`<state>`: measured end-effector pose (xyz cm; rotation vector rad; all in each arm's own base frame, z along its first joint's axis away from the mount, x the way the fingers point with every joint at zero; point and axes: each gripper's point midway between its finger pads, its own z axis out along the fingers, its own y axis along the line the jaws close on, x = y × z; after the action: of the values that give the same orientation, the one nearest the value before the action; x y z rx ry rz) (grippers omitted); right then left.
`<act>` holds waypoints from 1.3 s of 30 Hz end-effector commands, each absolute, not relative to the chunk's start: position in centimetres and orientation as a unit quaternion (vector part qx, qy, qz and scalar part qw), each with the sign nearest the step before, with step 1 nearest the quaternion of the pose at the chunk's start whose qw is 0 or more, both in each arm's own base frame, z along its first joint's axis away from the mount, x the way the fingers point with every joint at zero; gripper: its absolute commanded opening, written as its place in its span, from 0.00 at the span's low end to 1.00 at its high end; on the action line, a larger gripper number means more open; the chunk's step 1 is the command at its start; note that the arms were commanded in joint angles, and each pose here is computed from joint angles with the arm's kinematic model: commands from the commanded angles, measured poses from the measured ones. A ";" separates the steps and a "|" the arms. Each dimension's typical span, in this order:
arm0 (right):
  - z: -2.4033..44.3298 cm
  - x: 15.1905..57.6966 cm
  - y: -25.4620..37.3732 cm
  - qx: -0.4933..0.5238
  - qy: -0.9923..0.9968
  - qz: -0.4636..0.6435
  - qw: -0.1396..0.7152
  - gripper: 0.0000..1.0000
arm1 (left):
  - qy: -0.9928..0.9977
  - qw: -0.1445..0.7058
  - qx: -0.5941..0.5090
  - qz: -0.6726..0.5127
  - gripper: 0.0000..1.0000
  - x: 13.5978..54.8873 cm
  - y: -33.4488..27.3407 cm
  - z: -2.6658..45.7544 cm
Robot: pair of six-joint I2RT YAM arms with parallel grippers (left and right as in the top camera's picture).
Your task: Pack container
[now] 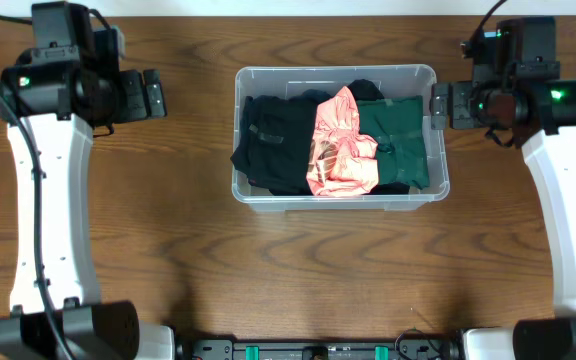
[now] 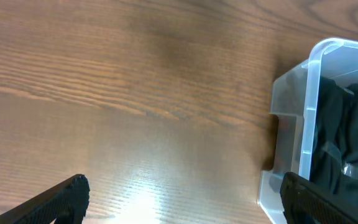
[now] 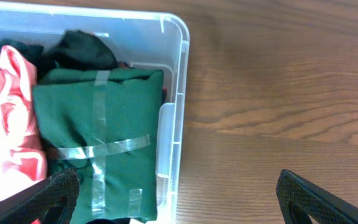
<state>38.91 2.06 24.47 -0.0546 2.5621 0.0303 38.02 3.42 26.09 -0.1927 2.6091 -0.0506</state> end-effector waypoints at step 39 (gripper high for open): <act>18.3 16.0 -0.2 -0.011 0.918 -0.033 0.395 0.99 | 0.870 0.486 -0.076 -0.009 0.98 12.2 0.7 21.9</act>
<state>16.28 -0.04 17.95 -0.0487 2.3656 -0.0887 12.20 0.57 21.91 -0.1691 2.1197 -0.0258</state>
